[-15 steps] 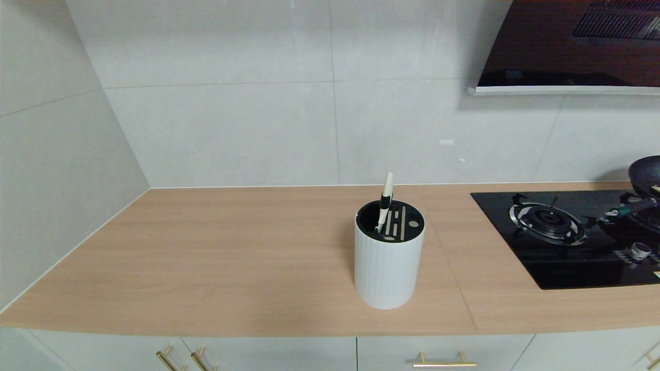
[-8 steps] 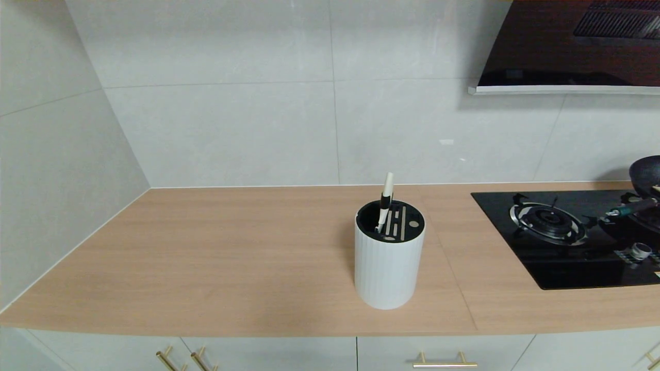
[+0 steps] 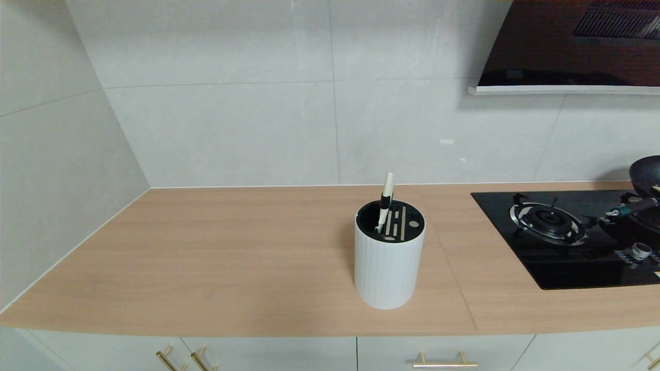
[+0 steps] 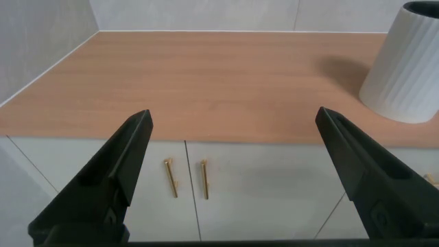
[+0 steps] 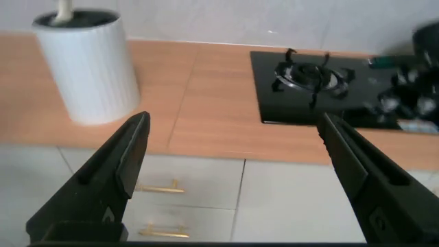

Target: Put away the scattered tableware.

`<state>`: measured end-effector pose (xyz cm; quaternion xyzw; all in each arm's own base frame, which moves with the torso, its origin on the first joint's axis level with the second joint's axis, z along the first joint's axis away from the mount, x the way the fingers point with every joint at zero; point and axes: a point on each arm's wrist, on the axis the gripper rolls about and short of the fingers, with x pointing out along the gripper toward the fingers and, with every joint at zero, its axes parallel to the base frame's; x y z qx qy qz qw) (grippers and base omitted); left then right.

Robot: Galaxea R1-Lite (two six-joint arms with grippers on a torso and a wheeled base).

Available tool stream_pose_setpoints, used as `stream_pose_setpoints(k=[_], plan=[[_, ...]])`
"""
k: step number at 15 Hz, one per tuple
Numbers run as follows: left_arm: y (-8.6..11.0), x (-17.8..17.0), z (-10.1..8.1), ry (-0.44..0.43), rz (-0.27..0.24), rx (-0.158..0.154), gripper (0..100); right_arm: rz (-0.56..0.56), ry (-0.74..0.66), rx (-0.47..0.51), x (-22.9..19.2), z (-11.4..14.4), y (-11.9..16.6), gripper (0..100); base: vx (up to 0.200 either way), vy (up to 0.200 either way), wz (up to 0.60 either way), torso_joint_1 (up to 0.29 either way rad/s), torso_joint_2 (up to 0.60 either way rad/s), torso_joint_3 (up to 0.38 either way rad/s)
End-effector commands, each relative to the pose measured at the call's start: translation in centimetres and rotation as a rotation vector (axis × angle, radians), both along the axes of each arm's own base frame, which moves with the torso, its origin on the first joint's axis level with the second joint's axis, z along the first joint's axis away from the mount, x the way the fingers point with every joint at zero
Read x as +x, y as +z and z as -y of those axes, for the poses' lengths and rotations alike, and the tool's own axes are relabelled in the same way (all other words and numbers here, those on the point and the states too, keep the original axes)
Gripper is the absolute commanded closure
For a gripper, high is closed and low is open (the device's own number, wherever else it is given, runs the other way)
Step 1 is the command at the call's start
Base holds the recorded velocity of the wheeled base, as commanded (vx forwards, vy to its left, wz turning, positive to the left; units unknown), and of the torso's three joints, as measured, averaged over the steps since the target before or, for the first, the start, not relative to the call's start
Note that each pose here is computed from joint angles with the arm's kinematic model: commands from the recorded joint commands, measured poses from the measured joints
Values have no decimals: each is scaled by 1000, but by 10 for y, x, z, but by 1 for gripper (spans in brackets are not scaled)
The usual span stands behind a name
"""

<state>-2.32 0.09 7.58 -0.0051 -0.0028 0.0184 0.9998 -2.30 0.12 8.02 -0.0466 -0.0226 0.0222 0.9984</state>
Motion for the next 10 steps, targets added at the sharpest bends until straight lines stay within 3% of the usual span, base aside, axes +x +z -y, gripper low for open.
stream_pose_setpoints(k=[1, 3, 4, 10], plan=[[0, 0, 0, 0, -4, -1, 0, -2, -12, 5, 0, 0, 0, 0, 0, 0, 0, 0, 0, 0], [0, 0, 0, 0, -4, -1, 0, -46, -145, 135, 0, 3, -5, 0, 0, 0, 0, 0, 0, 0], [0, 0, 0, 0, -2, -1, 0, -40, -146, 148, 0, 3, -4, 0, 0, 0, 0, 0, 0, 0], [0, 0, 0, 0, -2, -1, 0, -41, -124, 113, 0, 3, -4, 0, 0, 0, 0, 0, 0, 0]])
